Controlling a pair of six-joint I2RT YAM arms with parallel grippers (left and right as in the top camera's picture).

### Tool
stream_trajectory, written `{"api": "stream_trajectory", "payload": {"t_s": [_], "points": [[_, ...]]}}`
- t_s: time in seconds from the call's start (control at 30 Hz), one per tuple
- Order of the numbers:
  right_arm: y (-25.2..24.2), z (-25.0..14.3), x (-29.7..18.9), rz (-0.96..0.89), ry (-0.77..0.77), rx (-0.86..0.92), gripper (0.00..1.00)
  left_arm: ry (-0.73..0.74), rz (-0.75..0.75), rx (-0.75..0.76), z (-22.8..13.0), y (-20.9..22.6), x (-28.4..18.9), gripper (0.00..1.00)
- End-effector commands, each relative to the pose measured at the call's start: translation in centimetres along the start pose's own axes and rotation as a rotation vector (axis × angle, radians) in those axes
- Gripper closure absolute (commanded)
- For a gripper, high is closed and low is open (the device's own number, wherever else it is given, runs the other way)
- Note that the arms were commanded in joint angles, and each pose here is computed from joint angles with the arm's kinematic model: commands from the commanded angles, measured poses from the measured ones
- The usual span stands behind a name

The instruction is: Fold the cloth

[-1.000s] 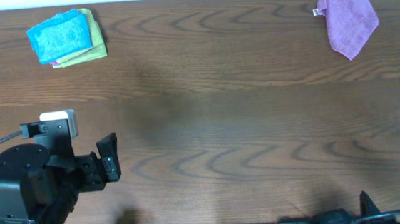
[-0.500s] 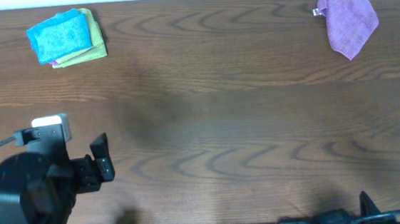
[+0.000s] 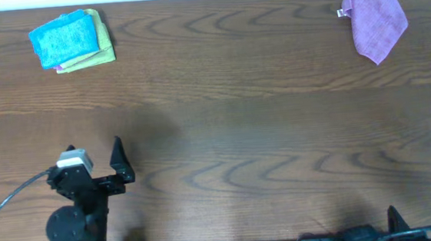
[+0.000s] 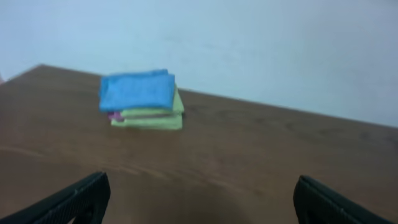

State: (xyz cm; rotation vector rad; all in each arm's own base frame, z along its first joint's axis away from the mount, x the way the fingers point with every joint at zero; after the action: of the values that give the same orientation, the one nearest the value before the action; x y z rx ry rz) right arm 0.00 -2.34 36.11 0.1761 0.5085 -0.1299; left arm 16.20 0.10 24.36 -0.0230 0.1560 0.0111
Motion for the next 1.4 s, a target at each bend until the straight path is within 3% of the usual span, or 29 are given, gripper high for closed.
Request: {"api": "stream_trajectory", "payload": {"t_s": [0.0,0.93,1.37], "points": [[-0.1,0.0,-0.1,-0.012,-0.006,-0.005,0.01,-0.03,-0.014,0.014,-1.1,-0.1,0.2,0.04],[-0.1,0.0,-0.1,-0.012,-0.006,-0.005,0.01,0.085,0.036,-0.008,-9.5,0.6,2.1,0.04],[-0.1,0.0,-0.1,-0.012,-0.005,-0.005,0.01,0.084,0.035,0.027,-9.4,0.6,2.1,0.05]]}}
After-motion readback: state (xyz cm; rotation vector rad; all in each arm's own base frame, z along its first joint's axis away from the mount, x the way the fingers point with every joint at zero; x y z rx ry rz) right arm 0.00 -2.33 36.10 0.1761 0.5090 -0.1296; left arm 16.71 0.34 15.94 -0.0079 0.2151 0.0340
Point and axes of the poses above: each gripper's point midway between its finger pads, its own x axis out along the fingers, its own y axis along the line the jaws close on, z = x × y, the point moved 7 cm from there along -x, back along the fingers, and after that the axes turned 8 degrees about x, right-handed, at the moved point
